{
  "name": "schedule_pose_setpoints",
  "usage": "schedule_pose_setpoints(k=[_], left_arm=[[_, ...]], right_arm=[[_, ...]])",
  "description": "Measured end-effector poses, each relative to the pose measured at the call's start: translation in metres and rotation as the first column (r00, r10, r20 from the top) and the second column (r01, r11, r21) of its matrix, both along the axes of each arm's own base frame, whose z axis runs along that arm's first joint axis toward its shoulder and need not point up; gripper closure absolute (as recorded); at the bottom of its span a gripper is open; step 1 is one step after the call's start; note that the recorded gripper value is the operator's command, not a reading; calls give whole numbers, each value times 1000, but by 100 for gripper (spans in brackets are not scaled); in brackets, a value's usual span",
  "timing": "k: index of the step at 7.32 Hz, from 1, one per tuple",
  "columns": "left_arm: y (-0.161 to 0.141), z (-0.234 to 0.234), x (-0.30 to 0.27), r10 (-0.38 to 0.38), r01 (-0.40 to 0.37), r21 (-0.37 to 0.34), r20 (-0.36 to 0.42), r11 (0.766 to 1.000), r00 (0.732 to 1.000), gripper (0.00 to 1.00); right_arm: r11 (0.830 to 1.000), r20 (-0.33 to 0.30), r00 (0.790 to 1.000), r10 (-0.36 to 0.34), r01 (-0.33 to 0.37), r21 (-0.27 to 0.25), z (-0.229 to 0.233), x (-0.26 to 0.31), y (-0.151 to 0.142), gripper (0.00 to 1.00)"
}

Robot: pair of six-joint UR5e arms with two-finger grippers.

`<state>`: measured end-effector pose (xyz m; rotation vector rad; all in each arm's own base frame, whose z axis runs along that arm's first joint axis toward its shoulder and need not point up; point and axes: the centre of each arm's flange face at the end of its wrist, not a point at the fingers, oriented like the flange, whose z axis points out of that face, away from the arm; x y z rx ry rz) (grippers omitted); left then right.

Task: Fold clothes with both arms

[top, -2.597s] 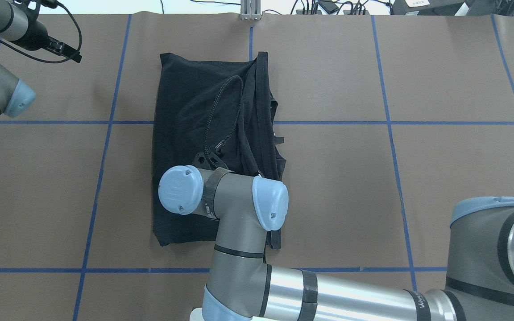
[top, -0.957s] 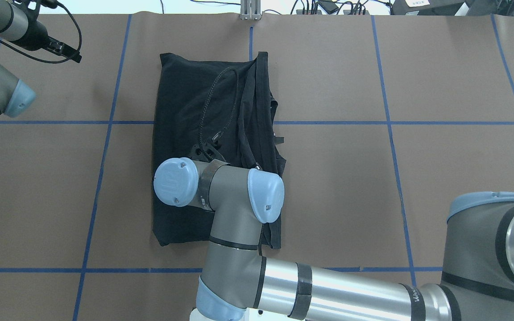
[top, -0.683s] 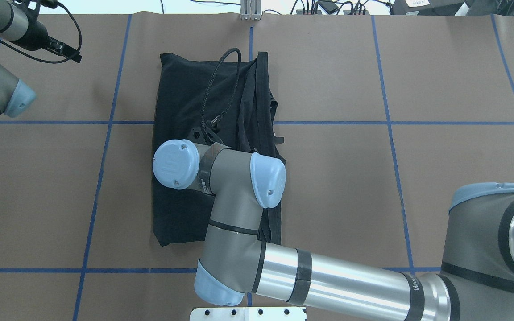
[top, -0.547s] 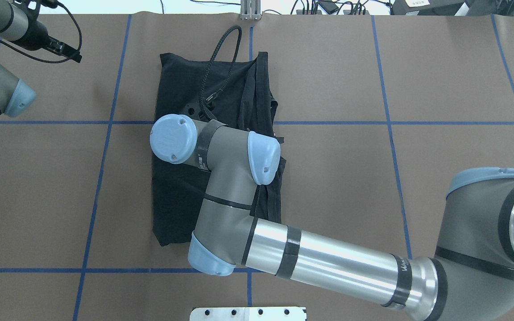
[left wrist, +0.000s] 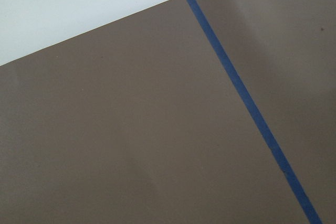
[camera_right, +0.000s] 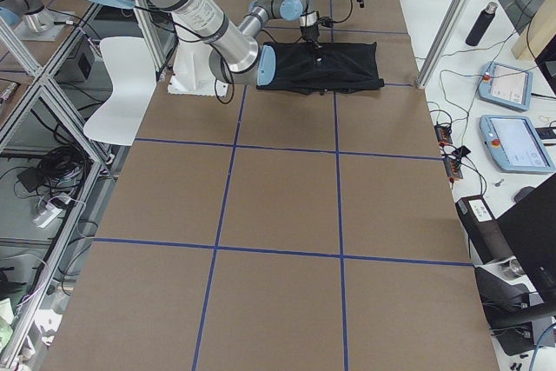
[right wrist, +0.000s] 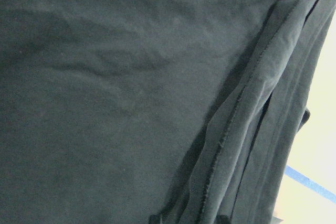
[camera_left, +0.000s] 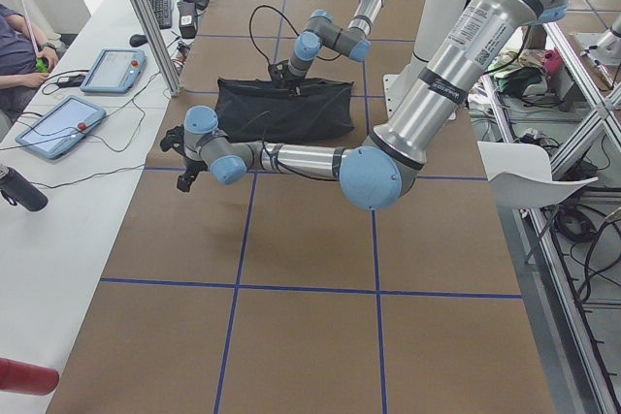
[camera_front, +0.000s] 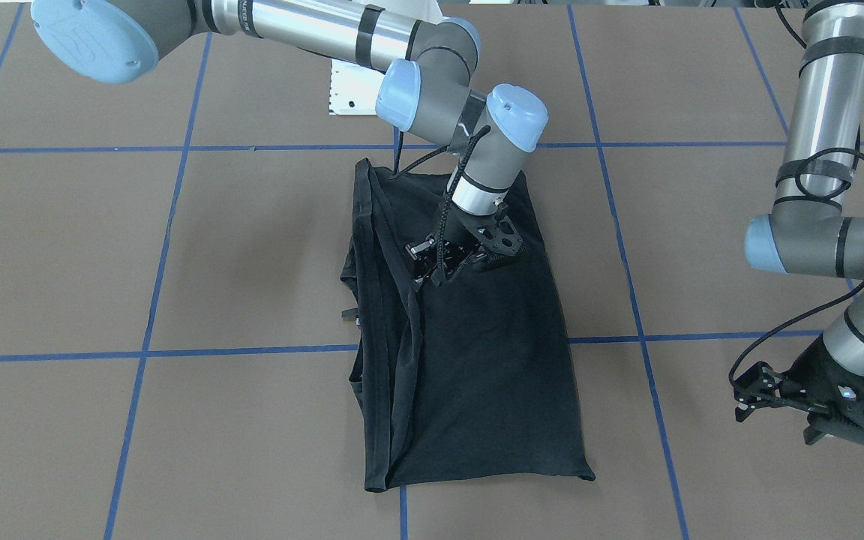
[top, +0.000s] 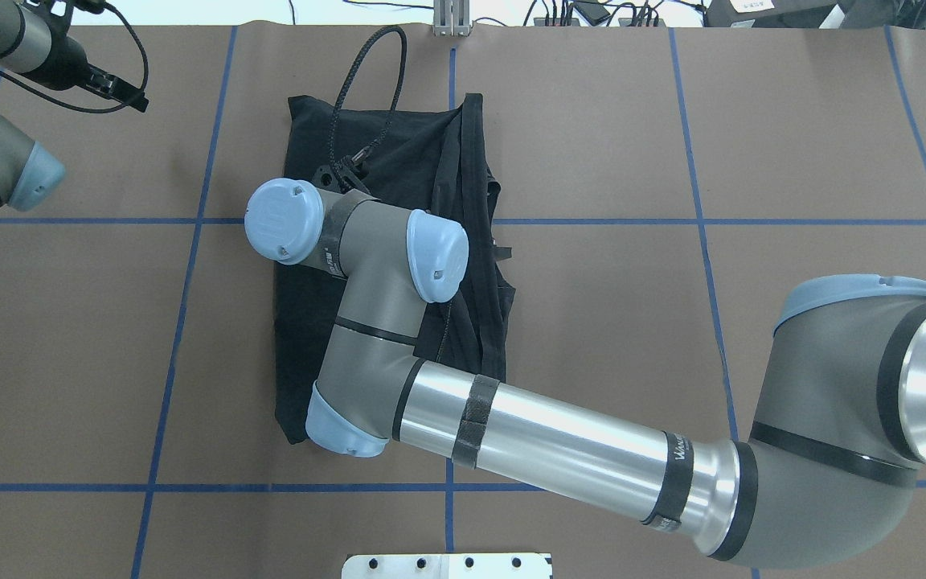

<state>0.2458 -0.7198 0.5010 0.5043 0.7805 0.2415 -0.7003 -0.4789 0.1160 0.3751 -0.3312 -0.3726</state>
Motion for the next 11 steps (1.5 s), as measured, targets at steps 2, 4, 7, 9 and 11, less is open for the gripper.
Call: schedule_pose_setpoints(k=[2,4,7,9,11], left_arm=[[0,0,0,0,0,0,0,1000,1000,0],[0,0,0,0,0,-1,0,1000,1000,0],[0,0,0,0,0,-1,0,1000,1000,0],[0,0,0,0,0,-1,0,1000,1000,0],[0,1,0,0,0,-1,1,1000,1000,0]], right_arm=[[1000,-26,1000,-14,14,-3,5,2,-3,90],[1000,-46,999,-19,18,-13,10,4,-3,92],[1000,-45,999,-22,21,-23,13,4,-2,52],[998,-19,999,-29,28,-48,8,7,-6,49],[997,-4,1000,-31,31,-72,11,10,-10,50]])
